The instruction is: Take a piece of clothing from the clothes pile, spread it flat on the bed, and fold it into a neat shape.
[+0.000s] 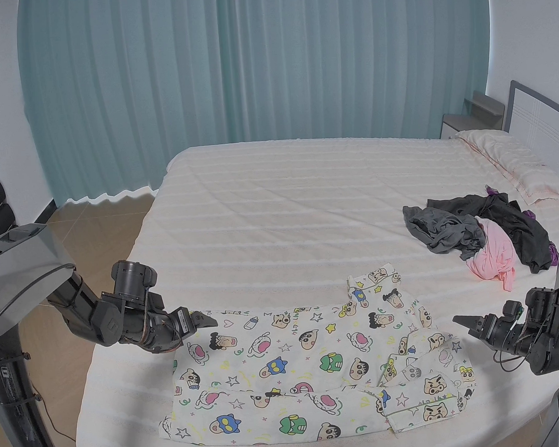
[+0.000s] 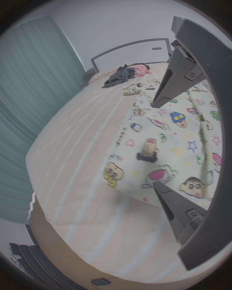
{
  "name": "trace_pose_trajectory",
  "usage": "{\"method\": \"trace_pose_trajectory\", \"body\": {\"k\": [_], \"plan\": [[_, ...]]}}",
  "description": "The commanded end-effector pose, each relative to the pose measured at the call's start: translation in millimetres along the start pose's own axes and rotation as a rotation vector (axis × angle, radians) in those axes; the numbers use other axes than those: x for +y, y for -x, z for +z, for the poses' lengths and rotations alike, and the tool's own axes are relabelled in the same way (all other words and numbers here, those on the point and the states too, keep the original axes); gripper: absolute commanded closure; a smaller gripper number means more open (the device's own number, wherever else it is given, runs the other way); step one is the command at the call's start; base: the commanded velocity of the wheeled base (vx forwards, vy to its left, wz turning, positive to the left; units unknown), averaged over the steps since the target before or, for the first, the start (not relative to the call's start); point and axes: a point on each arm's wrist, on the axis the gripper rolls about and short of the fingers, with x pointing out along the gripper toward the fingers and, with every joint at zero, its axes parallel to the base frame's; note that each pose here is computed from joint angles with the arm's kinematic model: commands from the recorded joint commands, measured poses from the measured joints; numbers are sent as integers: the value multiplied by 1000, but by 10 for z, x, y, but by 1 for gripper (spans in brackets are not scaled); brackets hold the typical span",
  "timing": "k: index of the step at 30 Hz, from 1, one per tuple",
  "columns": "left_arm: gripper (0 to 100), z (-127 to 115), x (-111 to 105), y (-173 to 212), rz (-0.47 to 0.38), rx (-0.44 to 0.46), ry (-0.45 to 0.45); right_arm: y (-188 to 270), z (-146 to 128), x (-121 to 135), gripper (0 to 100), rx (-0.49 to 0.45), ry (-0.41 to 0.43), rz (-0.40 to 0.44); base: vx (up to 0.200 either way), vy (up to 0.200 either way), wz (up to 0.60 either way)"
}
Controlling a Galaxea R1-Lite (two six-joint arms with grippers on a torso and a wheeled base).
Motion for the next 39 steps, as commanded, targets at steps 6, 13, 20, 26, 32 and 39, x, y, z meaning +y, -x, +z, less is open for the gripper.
{"method": "trace_pose_trajectory", "body": {"k": [6,13,20,26,32,39], "plan": [[0,397,419,-480,24,-71,-196,6,-46,46,0,15,6,4,0,0,0],[0,421,515,-674,-15,-59,-239,-21,-74,79,0,21,13,-8,0,0,0],[0,444,517,-689,-52,-65,-254,-40,-123,128,0,46,19,3,0,0,0],[0,424,546,-780,-68,-88,-269,-48,-121,133,0,45,22,6,0,0,0],[0,381,550,-843,-71,-83,-276,-105,-168,211,0,63,41,10,0,0,0],[100,376,556,-852,-71,-82,-268,-310,-29,368,0,-22,54,17,0,0,0]]}}
